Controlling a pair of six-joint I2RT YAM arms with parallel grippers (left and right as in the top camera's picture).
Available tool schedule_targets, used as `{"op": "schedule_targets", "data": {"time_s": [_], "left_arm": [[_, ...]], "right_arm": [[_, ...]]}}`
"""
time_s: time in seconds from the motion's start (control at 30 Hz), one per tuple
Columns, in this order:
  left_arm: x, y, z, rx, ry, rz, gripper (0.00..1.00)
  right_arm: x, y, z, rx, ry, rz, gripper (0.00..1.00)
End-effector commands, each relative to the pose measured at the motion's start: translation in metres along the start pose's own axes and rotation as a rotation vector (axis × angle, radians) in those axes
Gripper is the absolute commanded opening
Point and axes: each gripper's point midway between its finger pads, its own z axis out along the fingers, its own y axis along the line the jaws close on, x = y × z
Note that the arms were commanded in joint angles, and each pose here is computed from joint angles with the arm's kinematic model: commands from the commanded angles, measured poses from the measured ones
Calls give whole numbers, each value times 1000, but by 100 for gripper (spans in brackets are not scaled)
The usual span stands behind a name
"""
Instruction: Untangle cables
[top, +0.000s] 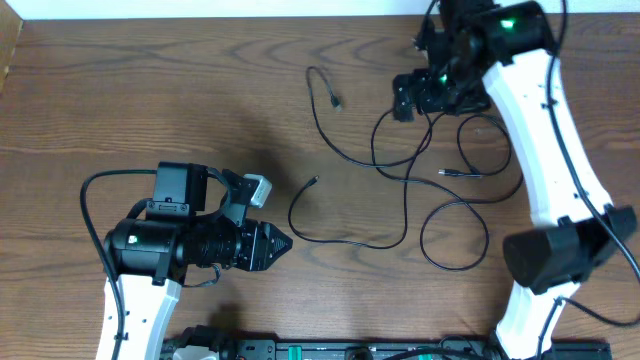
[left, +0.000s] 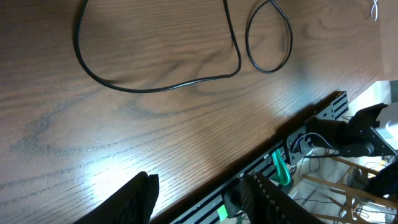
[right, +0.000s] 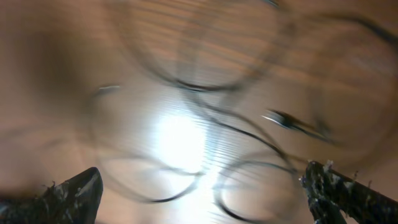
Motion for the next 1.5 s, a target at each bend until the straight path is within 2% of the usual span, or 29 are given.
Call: {"op": "schedule_targets", "data": {"time_s": [0.0,0.23,0.33,0.47,0.7,0.77,0.93,1.23,1.27,1.3,1.33,1.4,1.47], "left_arm": [[2,1,0,-6,1,10,49],[2,1,-1,-8,0,23,49],[1,8,-1,-47,0,28,48],[-3,16,-1,-94,-15,41,48],[-13,16,-2,-96,-52,54,47],[-13,17,-1,-96,-53,55,46],[-11,19,1,-95,-43,47,45],[-11,19,2,-95,-41,43,44],[-11,19,2,-95,-41,43,44],[-11,19,2,-95,-41,43,44],[-11,19,2,-95,-41,43,44],[-11,19,2,-95,-41,43,44],[-11,19,2,-95,-41,43,44]], "right_arm": [[0,-76,13,415,-1,272,99],[19,-110,38,499,22,687,99],[27,-119,49,515,30,787,99],[30,-128,66,518,50,749,99],[52,-136,98,524,179,509,99],[66,-138,105,537,223,512,99],[102,-138,127,560,305,646,99],[126,-114,186,373,344,728,96],[127,-111,190,356,342,730,93],[127,-109,193,343,341,731,86],[128,-108,196,331,341,731,72],[127,-102,202,306,334,728,36],[126,-97,204,285,331,721,18]]}}
